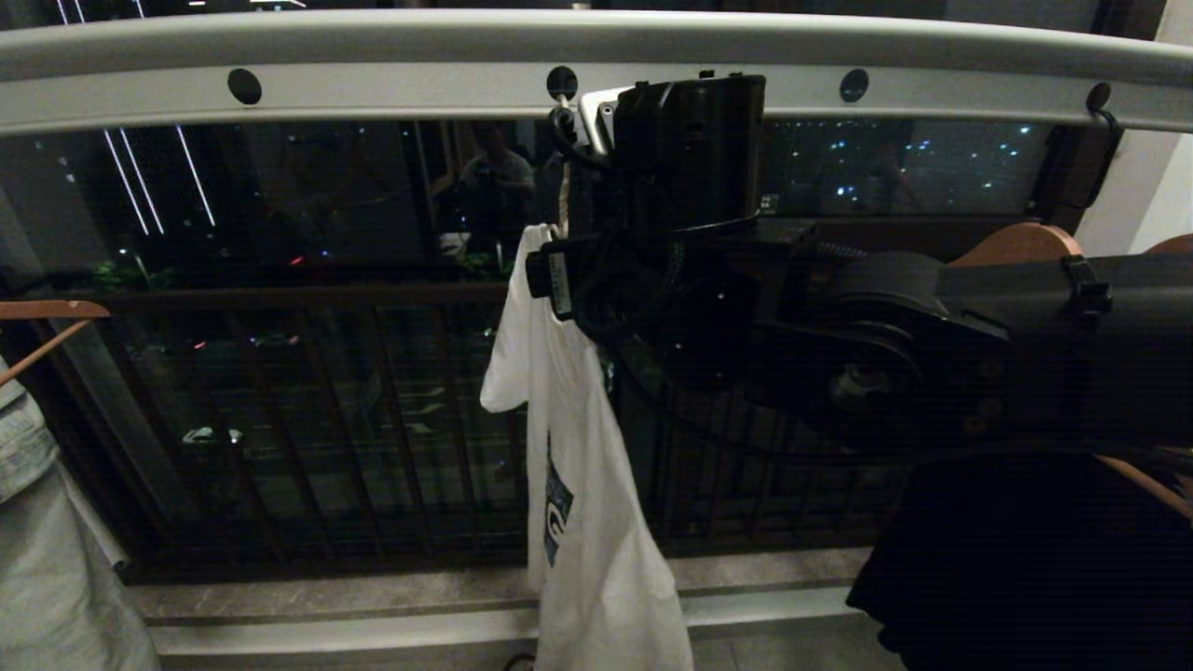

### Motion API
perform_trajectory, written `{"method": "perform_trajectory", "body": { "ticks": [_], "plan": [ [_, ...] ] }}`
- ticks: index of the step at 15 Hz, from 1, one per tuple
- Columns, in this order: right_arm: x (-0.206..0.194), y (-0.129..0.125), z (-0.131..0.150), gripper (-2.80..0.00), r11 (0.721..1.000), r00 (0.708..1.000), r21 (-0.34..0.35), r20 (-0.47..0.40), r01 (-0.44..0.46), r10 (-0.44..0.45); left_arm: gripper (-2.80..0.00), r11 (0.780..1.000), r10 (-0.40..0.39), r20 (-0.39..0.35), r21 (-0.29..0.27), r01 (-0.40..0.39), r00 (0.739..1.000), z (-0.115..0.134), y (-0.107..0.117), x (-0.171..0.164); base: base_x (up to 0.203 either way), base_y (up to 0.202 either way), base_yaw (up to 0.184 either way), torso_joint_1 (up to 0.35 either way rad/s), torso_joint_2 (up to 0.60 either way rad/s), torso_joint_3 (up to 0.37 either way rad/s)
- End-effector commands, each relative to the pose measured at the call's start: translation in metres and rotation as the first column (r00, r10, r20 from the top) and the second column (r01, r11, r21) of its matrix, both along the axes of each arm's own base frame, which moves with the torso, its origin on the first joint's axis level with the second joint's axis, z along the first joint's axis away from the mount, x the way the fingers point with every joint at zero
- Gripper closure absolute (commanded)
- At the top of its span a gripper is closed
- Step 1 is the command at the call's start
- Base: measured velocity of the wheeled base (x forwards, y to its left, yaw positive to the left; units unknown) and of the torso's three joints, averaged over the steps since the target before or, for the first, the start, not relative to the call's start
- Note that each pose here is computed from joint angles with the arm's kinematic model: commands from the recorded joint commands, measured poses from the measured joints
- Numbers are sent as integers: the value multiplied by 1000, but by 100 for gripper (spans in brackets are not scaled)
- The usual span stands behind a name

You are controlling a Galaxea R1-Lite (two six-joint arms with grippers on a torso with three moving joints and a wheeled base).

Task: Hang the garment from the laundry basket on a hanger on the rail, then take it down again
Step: Take the clothes off the clothes rack

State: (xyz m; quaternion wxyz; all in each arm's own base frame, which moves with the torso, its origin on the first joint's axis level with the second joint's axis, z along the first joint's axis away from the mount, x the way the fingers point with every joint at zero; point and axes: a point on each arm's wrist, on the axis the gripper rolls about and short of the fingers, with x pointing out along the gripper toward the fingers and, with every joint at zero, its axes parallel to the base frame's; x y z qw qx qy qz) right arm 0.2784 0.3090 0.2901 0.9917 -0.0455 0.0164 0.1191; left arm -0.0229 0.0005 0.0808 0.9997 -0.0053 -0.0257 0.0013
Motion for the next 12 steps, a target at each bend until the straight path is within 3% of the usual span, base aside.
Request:
{"method": "perform_trajectory", "body": {
  "ticks": [1, 6, 7, 12],
  "plan": [
    [0, 0, 5, -280, 1000, 1000, -1, 20, 1, -1, 0, 1000, 0, -16, -1, 0, 1000, -4, 0, 1, 0, 0, 0, 0, 0, 0],
    [0, 0, 8, -273, 1000, 1000, -11, 30, -1, 1, 0, 1000, 0, -15, -1, 0, 1000, -4, 0, 1, 0, 0, 0, 0, 0, 0],
    [0, 0, 7, 0, 1000, 1000, -13, 28, -1, 1, 0, 1000, 0, -15, -1, 0, 1000, -4, 0, 1, 0, 0, 0, 0, 0, 0],
    [1, 1, 6, 0, 1000, 1000, -16, 29, -1, 1, 0, 1000, 0, -15, -1, 0, 1000, -4, 0, 1, 0, 0, 0, 0, 0, 0]
  ]
}}
